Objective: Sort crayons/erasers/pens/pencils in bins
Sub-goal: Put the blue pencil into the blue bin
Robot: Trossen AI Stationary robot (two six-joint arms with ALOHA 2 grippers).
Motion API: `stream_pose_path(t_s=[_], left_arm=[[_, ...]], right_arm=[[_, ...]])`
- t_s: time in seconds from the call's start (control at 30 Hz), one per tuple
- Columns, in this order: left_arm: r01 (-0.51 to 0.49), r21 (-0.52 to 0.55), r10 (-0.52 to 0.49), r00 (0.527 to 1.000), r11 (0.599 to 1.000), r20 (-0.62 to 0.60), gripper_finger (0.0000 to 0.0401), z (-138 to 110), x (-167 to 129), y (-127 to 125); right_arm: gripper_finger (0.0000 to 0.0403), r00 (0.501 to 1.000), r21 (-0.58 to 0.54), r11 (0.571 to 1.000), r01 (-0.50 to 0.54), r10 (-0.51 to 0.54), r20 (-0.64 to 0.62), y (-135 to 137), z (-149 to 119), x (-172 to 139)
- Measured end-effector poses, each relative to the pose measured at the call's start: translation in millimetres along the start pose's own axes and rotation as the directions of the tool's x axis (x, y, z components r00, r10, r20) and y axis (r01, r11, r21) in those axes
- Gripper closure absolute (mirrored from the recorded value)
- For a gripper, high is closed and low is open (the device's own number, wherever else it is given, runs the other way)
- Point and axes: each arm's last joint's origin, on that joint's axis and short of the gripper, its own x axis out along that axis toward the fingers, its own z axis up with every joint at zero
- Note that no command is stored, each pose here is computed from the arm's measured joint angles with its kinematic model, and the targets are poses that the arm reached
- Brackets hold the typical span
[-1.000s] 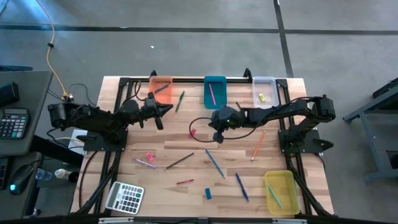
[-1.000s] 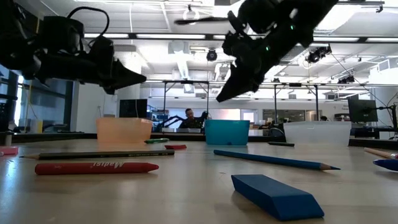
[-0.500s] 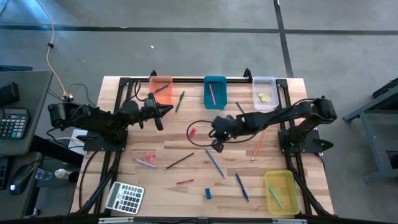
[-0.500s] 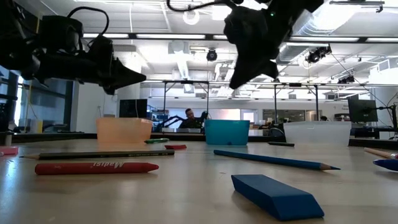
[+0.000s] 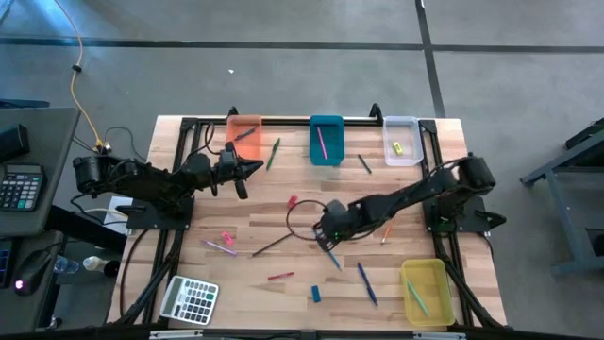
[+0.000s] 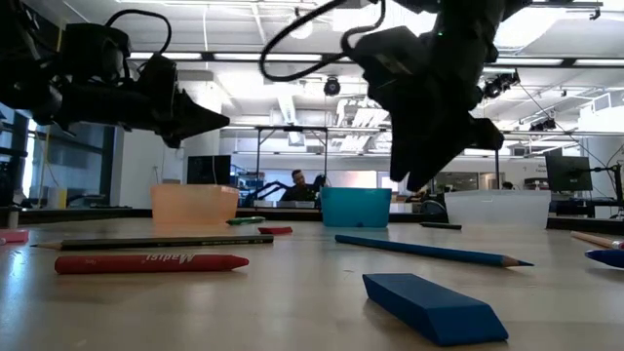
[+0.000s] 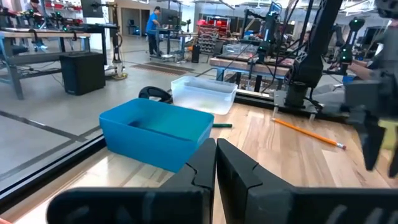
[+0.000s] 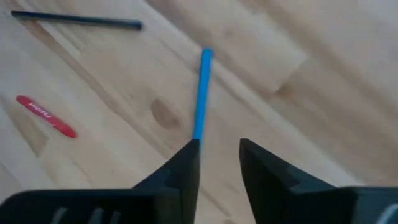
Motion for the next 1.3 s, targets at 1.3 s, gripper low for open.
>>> stream_pose_path(t_s=[1.3], left_arm=[[-0.008, 0.0, 0.008, 1.0, 1.0, 0.001, 0.0398, 0.2, 0.1, 0.3]], right_arm=[[0.0338, 0.964, -0.005, 0.977, 0.215, -0.213, -0.157, 37.3, -8.8, 61.4]])
